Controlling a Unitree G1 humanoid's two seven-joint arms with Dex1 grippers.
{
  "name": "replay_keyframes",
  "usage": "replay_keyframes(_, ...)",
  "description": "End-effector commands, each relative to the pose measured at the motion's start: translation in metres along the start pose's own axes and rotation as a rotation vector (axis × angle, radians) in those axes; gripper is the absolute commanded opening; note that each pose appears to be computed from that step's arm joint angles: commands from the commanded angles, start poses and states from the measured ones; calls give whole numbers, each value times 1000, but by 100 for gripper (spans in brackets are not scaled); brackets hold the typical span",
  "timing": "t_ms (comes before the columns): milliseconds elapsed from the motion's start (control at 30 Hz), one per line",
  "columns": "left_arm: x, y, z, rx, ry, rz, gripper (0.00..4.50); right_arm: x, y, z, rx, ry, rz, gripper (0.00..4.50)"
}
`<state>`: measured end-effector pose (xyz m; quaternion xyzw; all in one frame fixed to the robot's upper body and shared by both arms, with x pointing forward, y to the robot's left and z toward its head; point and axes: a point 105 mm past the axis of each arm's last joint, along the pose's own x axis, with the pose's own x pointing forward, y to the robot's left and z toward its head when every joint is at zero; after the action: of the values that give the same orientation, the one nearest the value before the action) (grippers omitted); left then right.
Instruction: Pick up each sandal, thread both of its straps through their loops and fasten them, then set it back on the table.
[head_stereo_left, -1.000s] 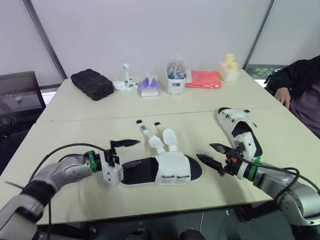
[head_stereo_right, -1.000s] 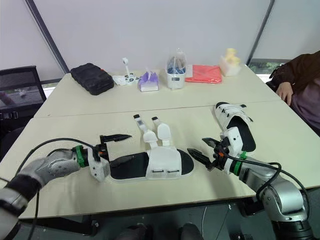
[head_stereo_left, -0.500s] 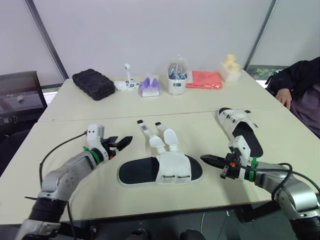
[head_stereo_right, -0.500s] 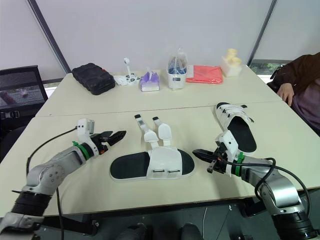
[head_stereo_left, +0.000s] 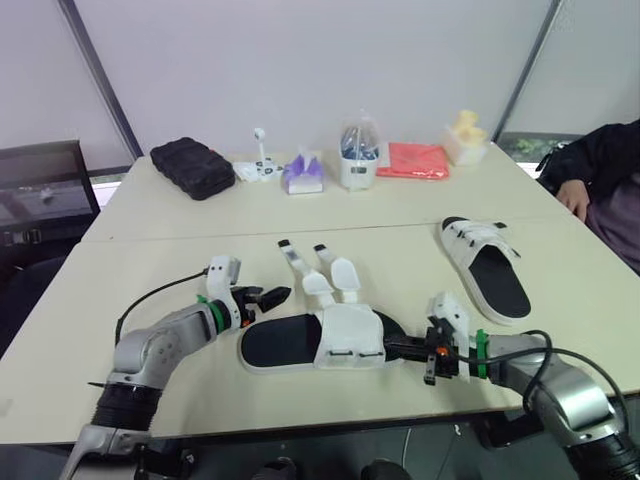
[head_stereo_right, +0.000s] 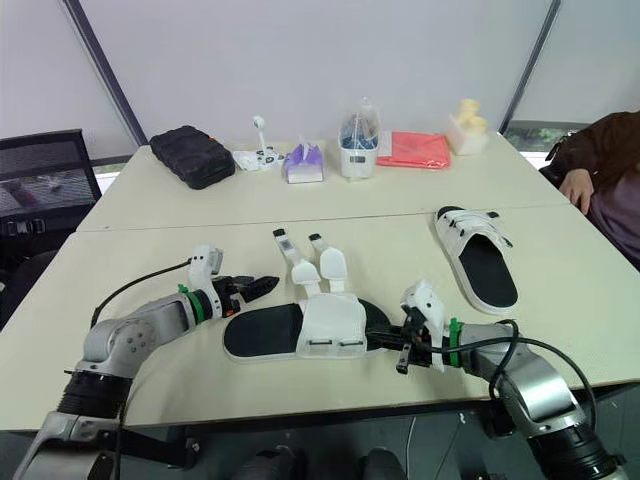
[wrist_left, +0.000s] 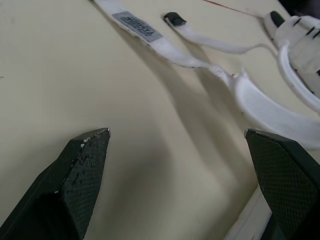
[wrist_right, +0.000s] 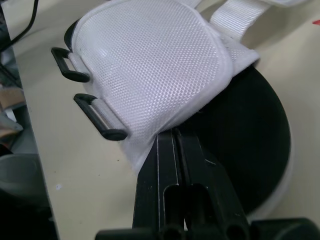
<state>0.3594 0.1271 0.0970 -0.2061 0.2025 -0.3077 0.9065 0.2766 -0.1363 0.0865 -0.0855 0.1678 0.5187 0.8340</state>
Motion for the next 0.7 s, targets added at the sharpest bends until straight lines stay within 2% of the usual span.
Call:
replay_keyframes(33, 16, -16, 6, -156, 3, -119, 450, 13, 1, 1, -46, -11, 30, 3)
replay_keyframes(133, 24, -23, 11, -222, 13, -174, 450, 15, -1, 1, -54, -19, 25, 3)
replay_keyframes(300, 41, -19, 11, -250, 24, -158, 450, 17, -1, 0, -56, -25, 22, 3)
replay_keyframes(433, 65, 0, 25, -302, -52, -61, 450, 19, 2, -2, -49, -29, 20, 3)
replay_keyframes(567, 78, 7, 39, -315, -104, -22, 450, 20, 4, -3, -45, -29, 18, 3)
replay_keyframes(700, 83, 10, 42, -298, -116, 7, 450, 21, 4, -4, -43, -29, 13, 3)
